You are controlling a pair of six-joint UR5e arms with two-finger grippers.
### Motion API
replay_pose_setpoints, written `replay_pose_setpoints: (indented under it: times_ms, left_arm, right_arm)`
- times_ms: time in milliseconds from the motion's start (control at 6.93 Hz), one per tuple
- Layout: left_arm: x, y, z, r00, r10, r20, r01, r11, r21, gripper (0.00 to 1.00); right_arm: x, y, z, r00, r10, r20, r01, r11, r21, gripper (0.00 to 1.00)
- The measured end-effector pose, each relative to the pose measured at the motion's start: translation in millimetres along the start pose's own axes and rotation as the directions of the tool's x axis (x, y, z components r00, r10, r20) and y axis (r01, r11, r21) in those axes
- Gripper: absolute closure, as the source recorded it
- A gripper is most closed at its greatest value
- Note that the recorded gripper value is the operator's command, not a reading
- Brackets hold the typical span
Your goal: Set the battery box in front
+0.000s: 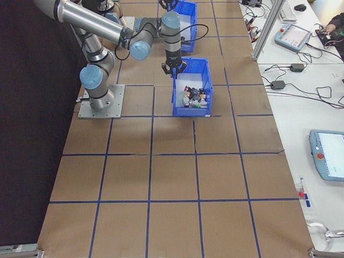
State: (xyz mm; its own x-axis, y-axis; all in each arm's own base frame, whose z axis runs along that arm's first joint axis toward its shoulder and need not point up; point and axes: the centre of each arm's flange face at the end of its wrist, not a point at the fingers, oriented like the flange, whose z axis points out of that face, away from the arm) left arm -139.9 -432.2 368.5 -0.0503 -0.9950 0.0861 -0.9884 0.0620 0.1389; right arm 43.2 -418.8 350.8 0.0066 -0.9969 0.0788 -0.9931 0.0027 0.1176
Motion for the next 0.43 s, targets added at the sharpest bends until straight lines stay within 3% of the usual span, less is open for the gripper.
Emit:
replay_pose_setpoints:
  times_ms: [433]
  left_arm:
    - [88, 15, -16, 0.998, -0.007, -0.058, 0.0, 0.993, -0.122, 1.0]
  right_arm:
    - [-58, -13, 1, 1.0, 0.005, -0.019, -0.005, 1.0, -0.001, 1.0]
